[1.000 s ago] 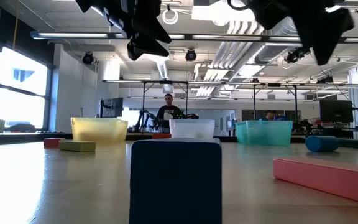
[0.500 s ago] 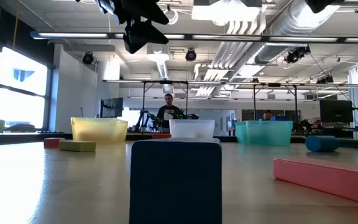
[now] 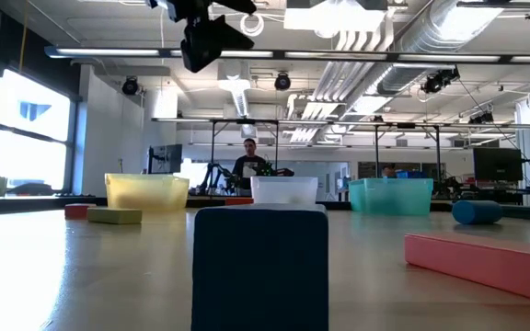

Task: Sort & place blocks by color
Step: Put the green block into the transparent bin

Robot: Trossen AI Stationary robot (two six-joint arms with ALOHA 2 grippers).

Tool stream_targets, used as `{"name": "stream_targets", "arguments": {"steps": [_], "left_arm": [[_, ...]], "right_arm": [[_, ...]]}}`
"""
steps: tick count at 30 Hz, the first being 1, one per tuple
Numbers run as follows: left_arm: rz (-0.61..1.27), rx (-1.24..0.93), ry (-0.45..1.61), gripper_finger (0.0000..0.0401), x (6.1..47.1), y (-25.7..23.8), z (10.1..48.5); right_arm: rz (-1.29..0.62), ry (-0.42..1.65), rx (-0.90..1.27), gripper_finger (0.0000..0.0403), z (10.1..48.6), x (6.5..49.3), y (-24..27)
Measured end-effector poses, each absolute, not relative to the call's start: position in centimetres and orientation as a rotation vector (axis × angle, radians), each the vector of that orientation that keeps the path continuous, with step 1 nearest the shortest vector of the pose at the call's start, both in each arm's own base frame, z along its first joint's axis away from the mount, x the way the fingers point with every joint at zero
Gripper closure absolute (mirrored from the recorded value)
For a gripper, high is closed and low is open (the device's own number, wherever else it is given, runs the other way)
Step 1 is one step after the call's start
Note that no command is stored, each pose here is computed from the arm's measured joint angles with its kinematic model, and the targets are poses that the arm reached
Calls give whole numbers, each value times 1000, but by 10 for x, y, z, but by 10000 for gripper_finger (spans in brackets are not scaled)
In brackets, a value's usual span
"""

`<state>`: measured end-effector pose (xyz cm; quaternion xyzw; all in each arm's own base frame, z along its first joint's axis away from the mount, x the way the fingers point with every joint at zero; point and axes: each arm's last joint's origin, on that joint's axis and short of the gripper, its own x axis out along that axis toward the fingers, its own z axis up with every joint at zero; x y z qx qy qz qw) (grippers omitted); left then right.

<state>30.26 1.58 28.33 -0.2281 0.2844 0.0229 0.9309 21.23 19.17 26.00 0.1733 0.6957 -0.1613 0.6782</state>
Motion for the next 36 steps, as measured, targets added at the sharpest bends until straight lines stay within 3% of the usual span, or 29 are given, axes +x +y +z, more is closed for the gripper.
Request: {"name": "stream_targets", "arguments": {"steps": [12,26,36], "left_arm": [[17,-523,597,208,303,0,283],[-23,-538,616,208,302,-28,283],[45,-508,595,208,302,-31,283]], "right_arm": [[-244,1441,284,174,258,202,213],[-218,1430,291,174,189,194,207],[-221,1421,327,174,152,189,192]]}}
